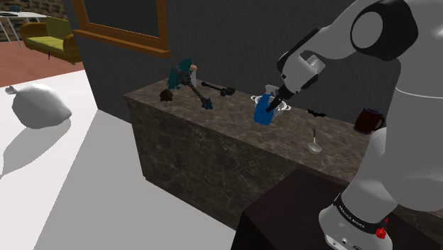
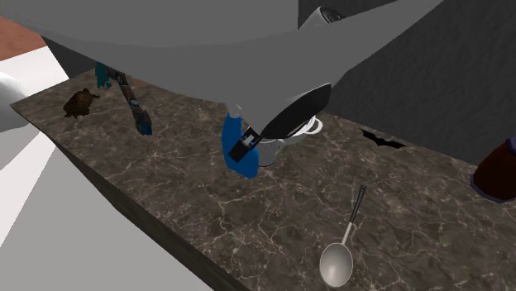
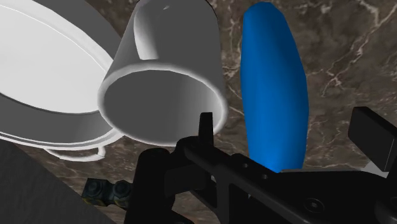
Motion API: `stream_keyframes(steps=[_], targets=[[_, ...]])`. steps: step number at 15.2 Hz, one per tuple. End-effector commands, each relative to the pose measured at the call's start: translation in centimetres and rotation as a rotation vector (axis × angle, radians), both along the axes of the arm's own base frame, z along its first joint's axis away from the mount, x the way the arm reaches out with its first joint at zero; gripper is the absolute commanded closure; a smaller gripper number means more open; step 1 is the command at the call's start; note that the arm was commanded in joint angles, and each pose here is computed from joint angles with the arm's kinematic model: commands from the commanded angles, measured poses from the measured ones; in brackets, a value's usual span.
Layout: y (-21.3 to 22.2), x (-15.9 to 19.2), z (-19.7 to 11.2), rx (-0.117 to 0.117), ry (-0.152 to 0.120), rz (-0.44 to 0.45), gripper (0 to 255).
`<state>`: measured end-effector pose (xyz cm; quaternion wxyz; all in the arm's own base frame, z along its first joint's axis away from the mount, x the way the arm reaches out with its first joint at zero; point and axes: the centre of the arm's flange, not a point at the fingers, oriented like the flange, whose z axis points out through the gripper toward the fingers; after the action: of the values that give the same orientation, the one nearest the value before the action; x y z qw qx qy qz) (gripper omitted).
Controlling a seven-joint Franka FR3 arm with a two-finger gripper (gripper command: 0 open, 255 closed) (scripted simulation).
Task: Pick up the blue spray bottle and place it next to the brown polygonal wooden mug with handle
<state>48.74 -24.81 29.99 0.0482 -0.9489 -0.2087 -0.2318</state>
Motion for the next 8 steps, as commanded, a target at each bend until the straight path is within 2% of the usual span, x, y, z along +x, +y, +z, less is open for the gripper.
stream_keyframes(steps=[1,4,5,8], targets=[[0.02,0.02,-0.03,0.0,0.0,0.0,0],[0.01,0.02,-0.03,0.0,0.0,0.0,0],[0.01,0.02,-0.03,0.0,0.0,0.0,255],[0.04,0.04,-0.01,0.0,0.0,0.0,255]])
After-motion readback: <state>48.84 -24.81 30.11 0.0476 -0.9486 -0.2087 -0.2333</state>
